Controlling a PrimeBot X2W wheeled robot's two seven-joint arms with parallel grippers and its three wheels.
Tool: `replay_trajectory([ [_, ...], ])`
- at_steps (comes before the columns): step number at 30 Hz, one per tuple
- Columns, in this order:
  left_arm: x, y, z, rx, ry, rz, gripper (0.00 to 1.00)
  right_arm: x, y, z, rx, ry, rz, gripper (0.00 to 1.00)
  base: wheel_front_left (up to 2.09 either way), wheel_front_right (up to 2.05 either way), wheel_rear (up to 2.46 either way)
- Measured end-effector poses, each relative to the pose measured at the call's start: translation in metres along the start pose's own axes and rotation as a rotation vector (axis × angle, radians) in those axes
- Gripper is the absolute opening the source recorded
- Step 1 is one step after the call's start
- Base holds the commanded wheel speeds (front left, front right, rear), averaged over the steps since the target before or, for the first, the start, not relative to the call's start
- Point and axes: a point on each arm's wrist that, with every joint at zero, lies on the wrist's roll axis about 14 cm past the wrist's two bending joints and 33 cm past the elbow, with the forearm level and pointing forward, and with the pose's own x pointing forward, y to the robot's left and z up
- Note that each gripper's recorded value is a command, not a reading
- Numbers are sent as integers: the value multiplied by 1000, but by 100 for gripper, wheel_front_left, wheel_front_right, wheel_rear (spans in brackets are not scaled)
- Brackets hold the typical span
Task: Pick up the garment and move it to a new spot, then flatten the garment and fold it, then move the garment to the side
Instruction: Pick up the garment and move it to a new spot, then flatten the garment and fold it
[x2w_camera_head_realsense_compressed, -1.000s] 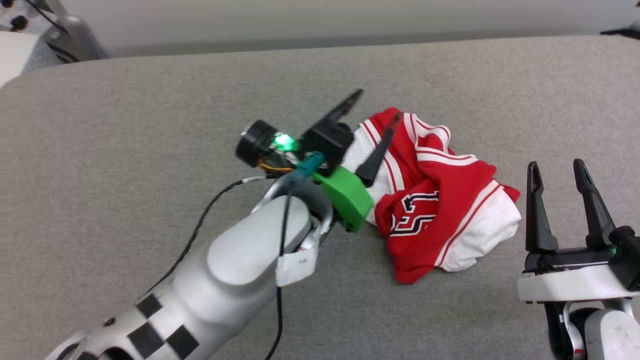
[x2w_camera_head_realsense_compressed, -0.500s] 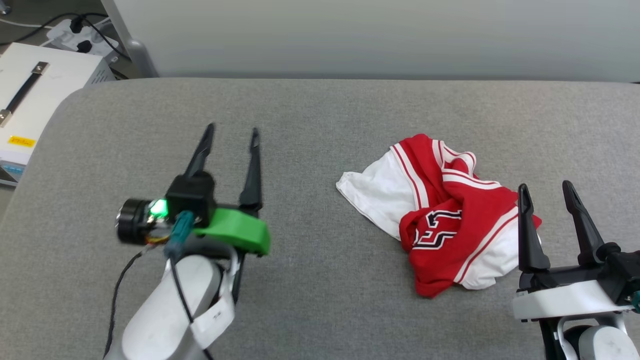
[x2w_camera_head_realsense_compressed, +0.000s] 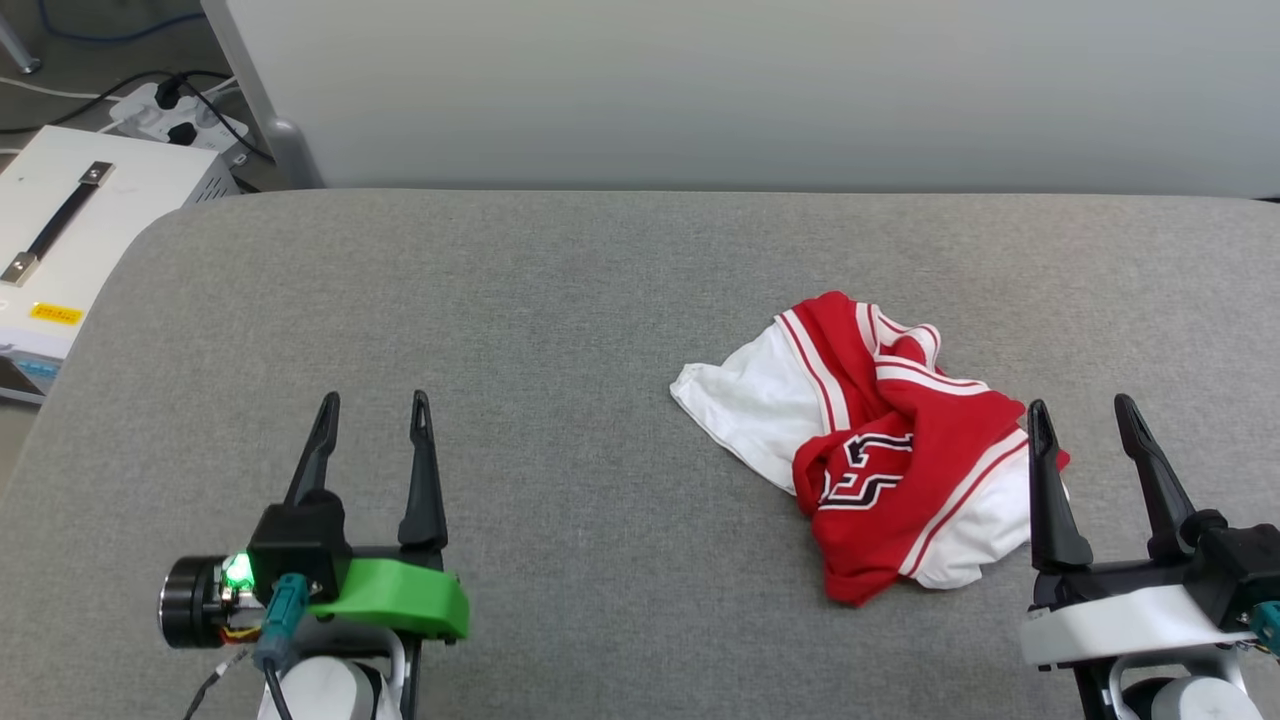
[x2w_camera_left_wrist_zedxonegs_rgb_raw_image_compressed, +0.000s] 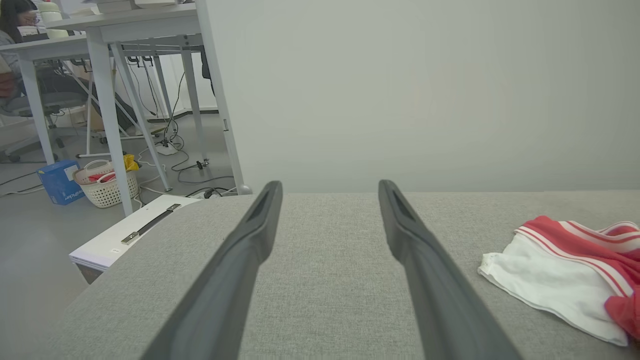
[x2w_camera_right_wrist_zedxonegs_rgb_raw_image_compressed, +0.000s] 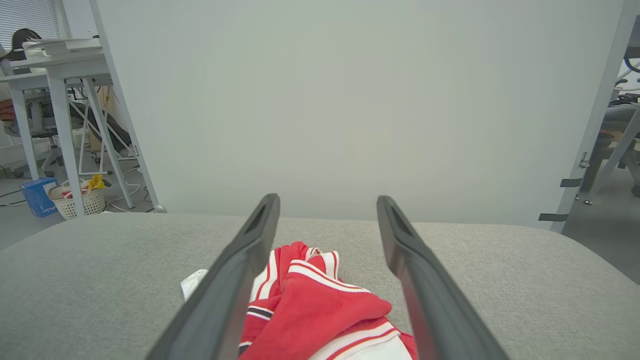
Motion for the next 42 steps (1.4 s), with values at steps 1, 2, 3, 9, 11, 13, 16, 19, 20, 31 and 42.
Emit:
replay_trajectory([
  [1,-2,-1,-1,0,4,-6,100,-1,-1,-1,-1,3,-3,100,0,0,0],
  [2,-4,-3,-3,-2,8,-11,100,-3,-2,-2,-1,7,-7,100,0,0,0],
  [3,-6,-4,-5,-3,14,-19,100,-5,-3,-2,-1,11,-11,100,0,0,0],
  [9,-12,-2,-13,-16,38,-20,100,-13,-8,-8,3,36,-30,100,0,0,0],
  [11,-14,0,-16,-14,47,-14,100,-14,-9,-10,4,40,-33,100,0,0,0],
  [13,-16,1,-19,-13,55,-11,100,-15,-10,-11,4,44,-36,100,0,0,0],
  [16,-17,3,-21,-13,61,-7,100,-16,-11,-12,7,49,-40,100,0,0,0],
  [19,-19,4,-23,-17,68,-3,100,-18,-11,-15,13,59,-42,100,0,0,0],
  [20,-19,4,-24,-18,69,-3,100,-19,-11,-16,13,63,-43,100,0,0,0],
  [31,-20,6,-31,-10,87,-1,100,-19,-12,-21,16,77,-44,100,0,0,0],
  [42,32,-27,4,-7,-39,-171,100,-16,-12,-26,19,90,-46,100,0,0,0],
])
